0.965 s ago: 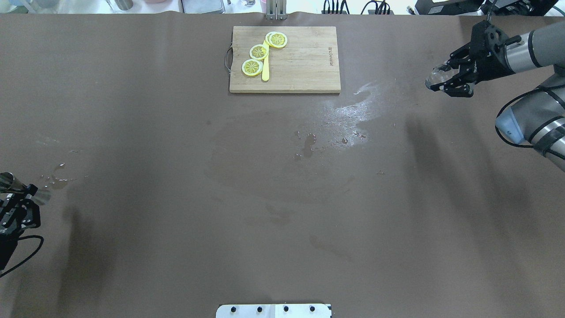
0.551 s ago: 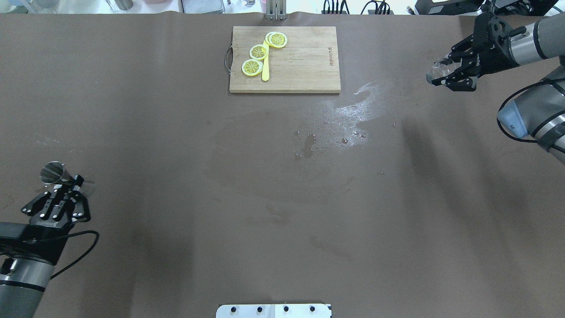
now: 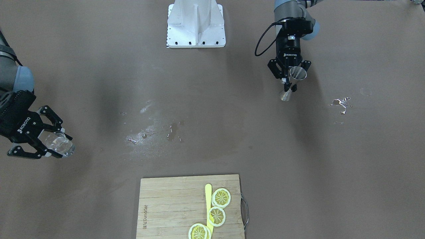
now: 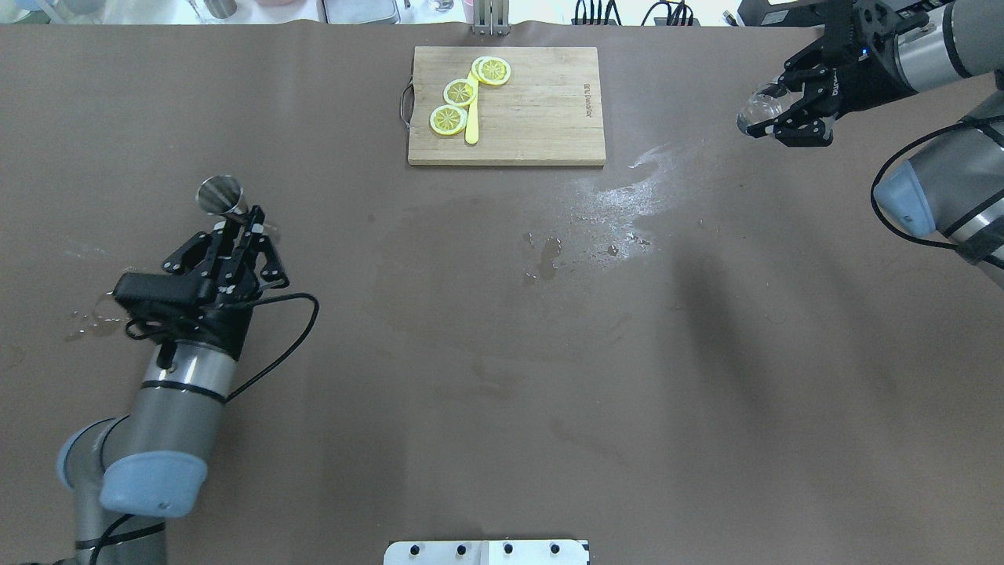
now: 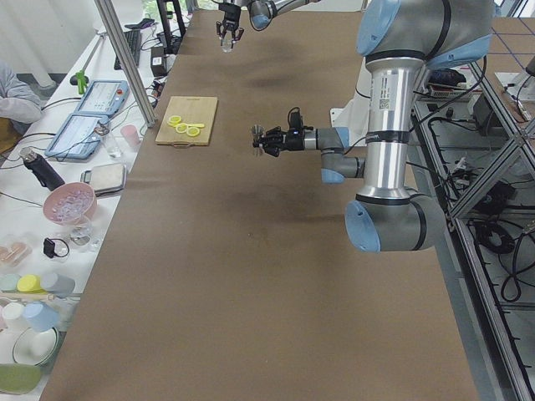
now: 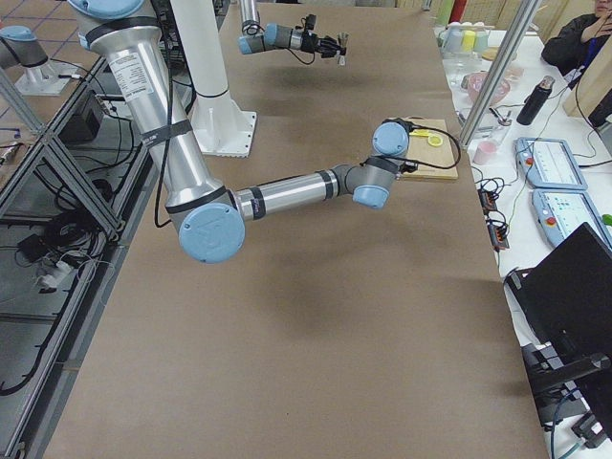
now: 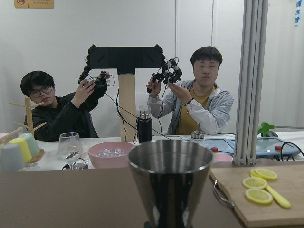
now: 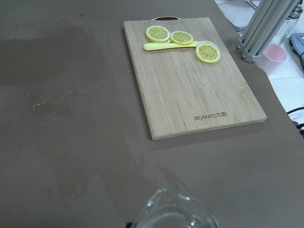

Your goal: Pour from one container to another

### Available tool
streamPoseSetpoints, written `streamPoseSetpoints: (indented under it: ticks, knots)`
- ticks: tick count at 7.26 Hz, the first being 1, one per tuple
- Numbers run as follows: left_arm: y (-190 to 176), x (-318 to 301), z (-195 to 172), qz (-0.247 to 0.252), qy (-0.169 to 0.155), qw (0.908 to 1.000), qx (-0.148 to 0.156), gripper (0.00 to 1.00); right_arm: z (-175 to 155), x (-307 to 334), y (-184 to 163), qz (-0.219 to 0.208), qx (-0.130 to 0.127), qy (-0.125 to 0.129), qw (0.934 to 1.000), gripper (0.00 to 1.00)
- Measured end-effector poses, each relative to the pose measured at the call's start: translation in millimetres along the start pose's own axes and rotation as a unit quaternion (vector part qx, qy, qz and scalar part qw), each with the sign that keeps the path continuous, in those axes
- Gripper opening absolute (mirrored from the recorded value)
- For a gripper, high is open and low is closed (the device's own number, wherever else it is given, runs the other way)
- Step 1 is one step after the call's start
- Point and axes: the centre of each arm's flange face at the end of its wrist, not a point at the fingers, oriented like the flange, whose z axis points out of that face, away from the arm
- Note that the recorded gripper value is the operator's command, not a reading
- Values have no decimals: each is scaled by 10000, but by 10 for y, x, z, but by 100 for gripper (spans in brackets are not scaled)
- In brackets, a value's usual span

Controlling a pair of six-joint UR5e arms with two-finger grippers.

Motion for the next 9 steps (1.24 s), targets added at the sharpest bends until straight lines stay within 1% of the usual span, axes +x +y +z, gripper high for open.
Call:
streamPoseSetpoints:
  ticks: [1,2,3,4,5,6,7,9]
  knots:
    - [-151,387,381,76,77,9999,-7,0,-52,-51,-156,-2,-8,2,10000,0]
    - [-293,640,744,99,176,9998,-71,0,-104,-123,-343,27,-60,-23,10000,0]
    - [-421,810,997,82,282,9995,-145,0,-146,-221,-516,33,-107,-66,9999,0]
    - [-480,1032,1176,84,346,9992,-196,0,-159,-306,-692,28,-159,-118,9998,0]
    - [-488,1356,1358,127,378,9989,-250,0,-127,-384,-918,-82,-315,-137,9994,0]
    - [-486,1633,1492,176,410,9985,-318,0,-69,-509,-1144,-358,-573,-113,9976,0]
    - [-468,1765,1548,205,466,9979,-399,0,-8,-647,-1320,-614,-797,-123,9949,0]
    - [-498,1872,1568,181,581,9970,-486,0,77,-741,-1569,-1000,-1112,-247,9885,0]
